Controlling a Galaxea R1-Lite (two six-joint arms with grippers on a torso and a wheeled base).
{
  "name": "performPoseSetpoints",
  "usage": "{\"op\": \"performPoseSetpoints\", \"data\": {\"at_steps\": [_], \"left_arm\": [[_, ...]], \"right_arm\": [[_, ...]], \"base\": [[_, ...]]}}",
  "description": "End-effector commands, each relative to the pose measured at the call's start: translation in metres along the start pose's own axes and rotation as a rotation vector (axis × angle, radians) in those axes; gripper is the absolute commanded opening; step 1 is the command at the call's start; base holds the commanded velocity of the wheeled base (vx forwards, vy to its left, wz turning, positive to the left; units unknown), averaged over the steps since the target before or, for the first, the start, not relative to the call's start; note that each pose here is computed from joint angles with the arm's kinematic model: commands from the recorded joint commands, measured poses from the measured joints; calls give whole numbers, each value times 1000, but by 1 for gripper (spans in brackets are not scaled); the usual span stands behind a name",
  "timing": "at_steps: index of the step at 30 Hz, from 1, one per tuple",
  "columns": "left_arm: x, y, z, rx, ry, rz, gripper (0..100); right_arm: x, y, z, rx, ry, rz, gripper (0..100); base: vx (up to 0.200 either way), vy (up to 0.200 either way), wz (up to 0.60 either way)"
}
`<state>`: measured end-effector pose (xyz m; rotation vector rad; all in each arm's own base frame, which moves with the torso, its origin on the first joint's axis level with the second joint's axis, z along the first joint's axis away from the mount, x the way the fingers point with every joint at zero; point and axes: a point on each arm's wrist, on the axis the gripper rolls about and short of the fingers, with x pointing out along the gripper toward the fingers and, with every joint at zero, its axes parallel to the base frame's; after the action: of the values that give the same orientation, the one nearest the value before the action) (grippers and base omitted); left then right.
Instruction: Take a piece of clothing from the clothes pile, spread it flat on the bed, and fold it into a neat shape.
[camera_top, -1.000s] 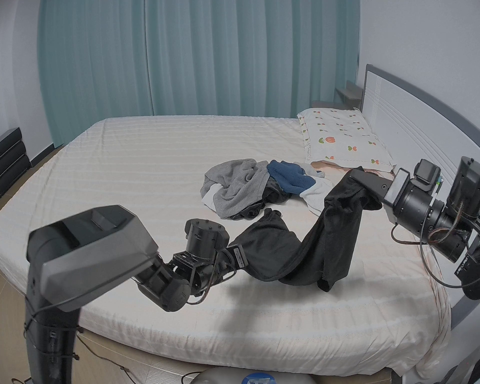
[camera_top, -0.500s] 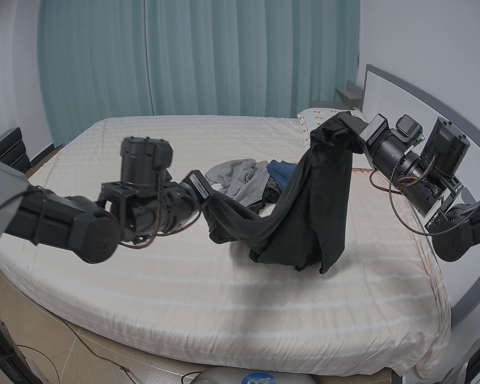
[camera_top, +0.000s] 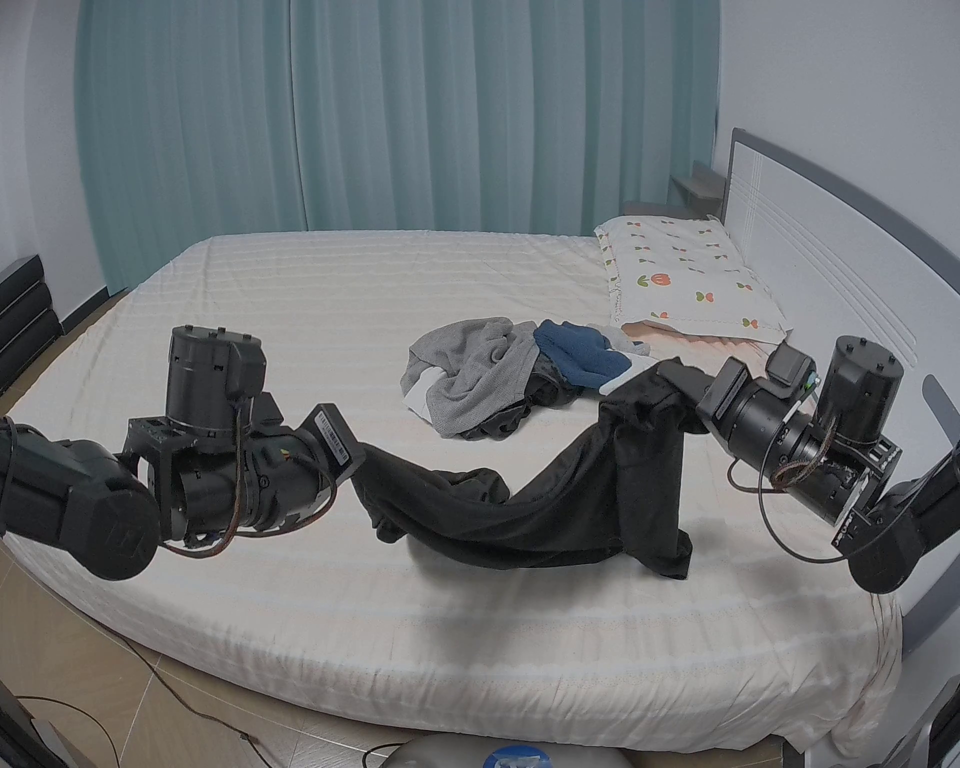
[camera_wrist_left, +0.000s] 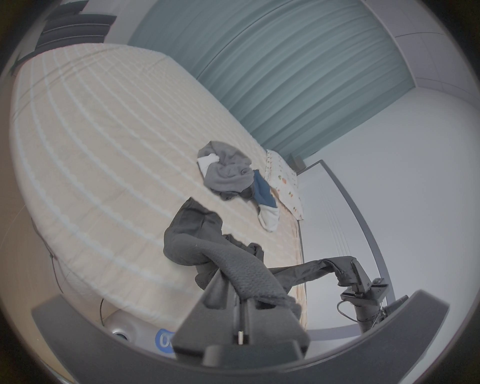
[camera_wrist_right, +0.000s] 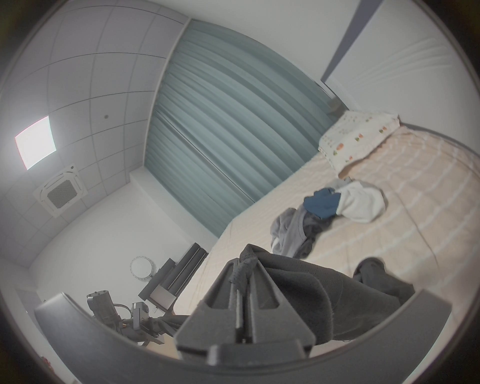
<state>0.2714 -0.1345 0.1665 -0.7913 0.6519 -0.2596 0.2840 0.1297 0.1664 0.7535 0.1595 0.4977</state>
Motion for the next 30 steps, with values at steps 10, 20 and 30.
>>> {"op": "performPoseSetpoints", "data": {"at_steps": [10, 20, 30], "left_arm": [[-8, 22, -20, -55, 83, -8, 0], [-11, 34, -29, -79, 70, -31, 0], [-11, 32, -28, -95, 65, -36, 0]], "right_arm": [[6, -36, -31, 91, 85, -136, 0], [1, -41, -29, 117, 76, -165, 0], [0, -41, -31, 118, 85, -170, 0]], "base": [[0, 0, 0], [-120, 0, 0], [0, 0, 0]]}}
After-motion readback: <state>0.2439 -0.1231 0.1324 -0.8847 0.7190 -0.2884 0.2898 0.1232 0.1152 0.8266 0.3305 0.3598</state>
